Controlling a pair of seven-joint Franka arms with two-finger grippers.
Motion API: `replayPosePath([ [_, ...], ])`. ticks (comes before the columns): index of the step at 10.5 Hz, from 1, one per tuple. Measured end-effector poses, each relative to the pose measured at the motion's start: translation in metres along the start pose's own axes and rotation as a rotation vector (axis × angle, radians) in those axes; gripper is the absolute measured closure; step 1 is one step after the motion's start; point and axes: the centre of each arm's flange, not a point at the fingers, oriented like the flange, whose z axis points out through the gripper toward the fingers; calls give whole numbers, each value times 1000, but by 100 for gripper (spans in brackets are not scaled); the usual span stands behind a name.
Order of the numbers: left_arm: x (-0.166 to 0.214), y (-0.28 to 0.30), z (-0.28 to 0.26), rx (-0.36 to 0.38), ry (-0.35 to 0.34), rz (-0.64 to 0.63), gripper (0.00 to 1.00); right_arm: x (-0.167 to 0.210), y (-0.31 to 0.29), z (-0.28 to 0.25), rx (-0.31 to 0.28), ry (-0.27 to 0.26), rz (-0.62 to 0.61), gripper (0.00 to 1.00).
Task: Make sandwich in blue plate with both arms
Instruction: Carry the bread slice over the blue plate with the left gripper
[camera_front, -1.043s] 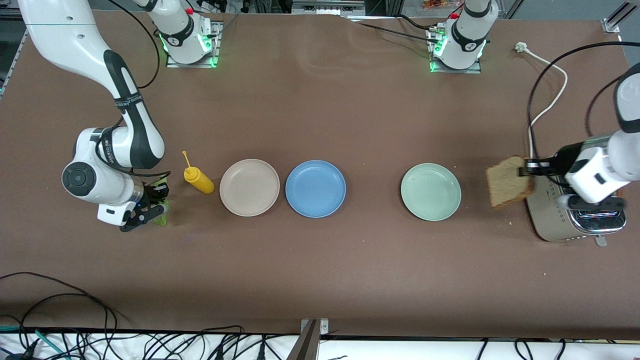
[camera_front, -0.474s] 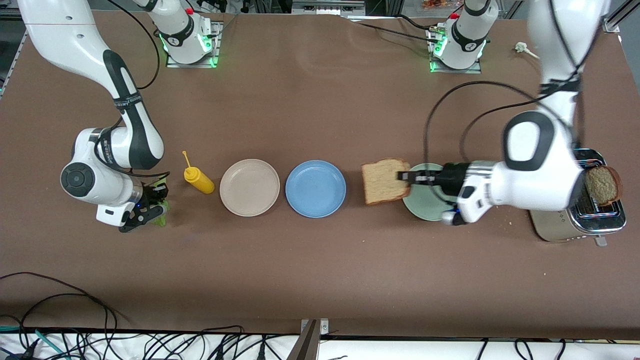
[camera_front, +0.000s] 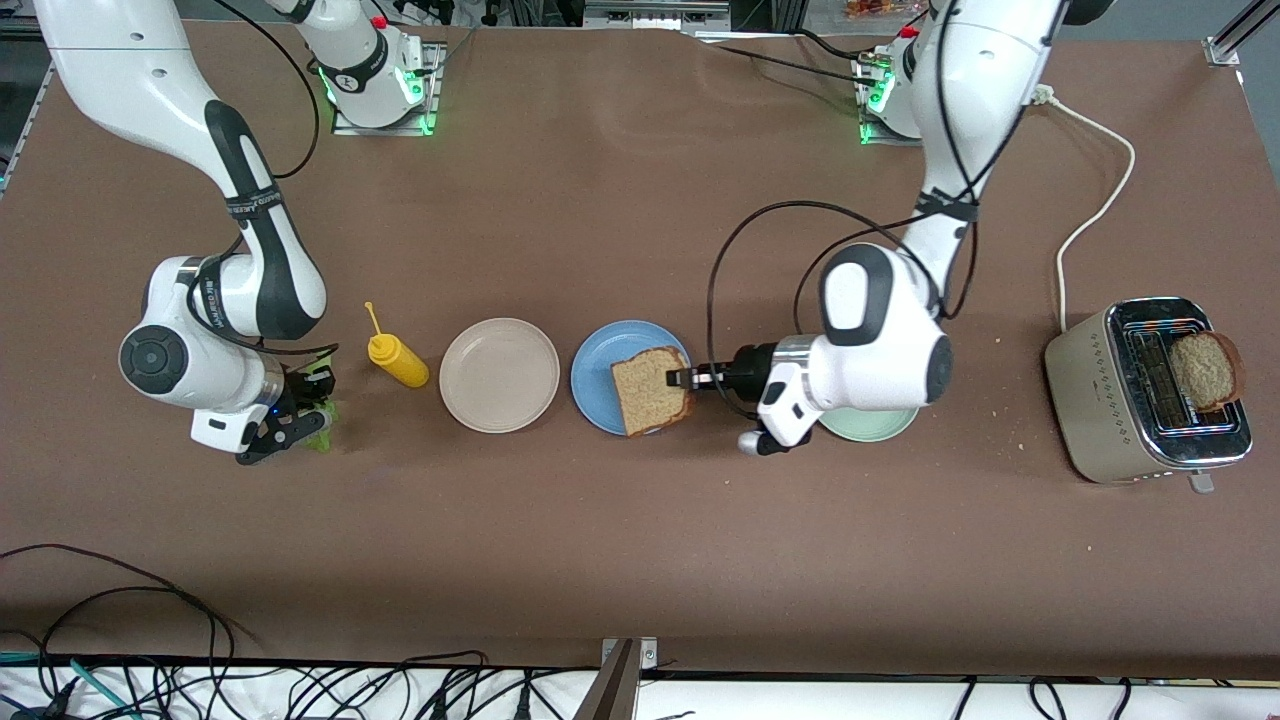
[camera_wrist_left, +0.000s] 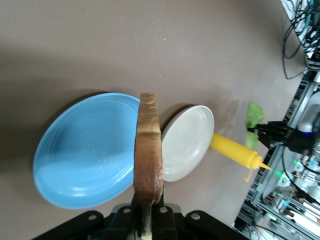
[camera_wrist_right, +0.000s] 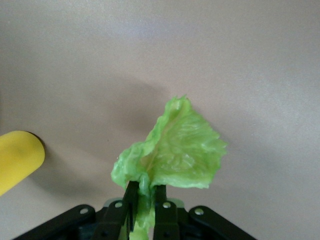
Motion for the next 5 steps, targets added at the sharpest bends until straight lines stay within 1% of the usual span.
replayPosePath([
  [2, -10, 4, 34, 29, 12, 12, 91, 0, 0, 0, 0, 0, 1, 82],
  [5, -25, 8, 66, 70, -4, 22, 91, -1, 1, 2, 2, -3, 2, 82],
])
